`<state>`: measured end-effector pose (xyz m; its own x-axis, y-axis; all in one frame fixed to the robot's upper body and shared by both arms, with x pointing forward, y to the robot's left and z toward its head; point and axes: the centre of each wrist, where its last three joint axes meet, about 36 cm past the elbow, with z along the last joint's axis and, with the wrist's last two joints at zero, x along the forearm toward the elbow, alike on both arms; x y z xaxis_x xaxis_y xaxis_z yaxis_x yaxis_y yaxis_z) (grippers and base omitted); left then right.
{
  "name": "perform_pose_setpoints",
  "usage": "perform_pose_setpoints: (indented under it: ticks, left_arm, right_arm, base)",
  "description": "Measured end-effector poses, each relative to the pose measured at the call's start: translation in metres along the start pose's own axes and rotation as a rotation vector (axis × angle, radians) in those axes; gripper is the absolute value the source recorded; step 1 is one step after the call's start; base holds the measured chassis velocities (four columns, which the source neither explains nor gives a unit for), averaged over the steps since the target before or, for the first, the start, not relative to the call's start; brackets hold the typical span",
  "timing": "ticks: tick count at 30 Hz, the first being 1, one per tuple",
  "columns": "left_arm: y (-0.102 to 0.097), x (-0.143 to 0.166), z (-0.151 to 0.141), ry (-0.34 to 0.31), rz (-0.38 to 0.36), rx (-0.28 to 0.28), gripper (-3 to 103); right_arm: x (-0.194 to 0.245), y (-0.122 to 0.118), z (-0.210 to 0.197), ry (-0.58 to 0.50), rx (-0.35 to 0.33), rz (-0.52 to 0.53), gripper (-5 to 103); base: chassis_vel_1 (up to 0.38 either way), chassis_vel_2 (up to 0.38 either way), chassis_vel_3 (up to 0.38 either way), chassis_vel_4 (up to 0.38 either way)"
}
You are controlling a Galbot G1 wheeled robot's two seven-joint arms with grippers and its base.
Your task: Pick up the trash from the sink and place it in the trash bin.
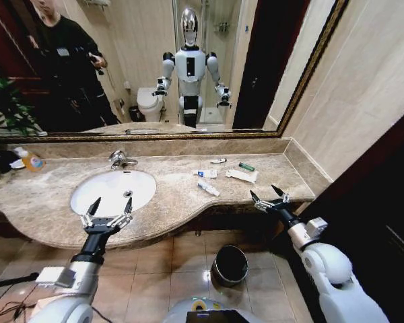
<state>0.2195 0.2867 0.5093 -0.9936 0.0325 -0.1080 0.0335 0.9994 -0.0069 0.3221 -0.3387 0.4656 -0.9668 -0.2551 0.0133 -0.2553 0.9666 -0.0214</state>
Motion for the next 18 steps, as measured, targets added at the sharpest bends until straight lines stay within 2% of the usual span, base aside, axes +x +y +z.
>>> perform_pose_setpoints:
  ticks: [18]
  left_arm:
    - [0.0,0.0,0.0,0.0,0.0,0.0,100]
  right_arm:
    - [-0.0056,-0.0004,-0.0021,0.005,-0.017,-0.012,100]
  base:
    - [0.0,0.0,0.0,0.0]
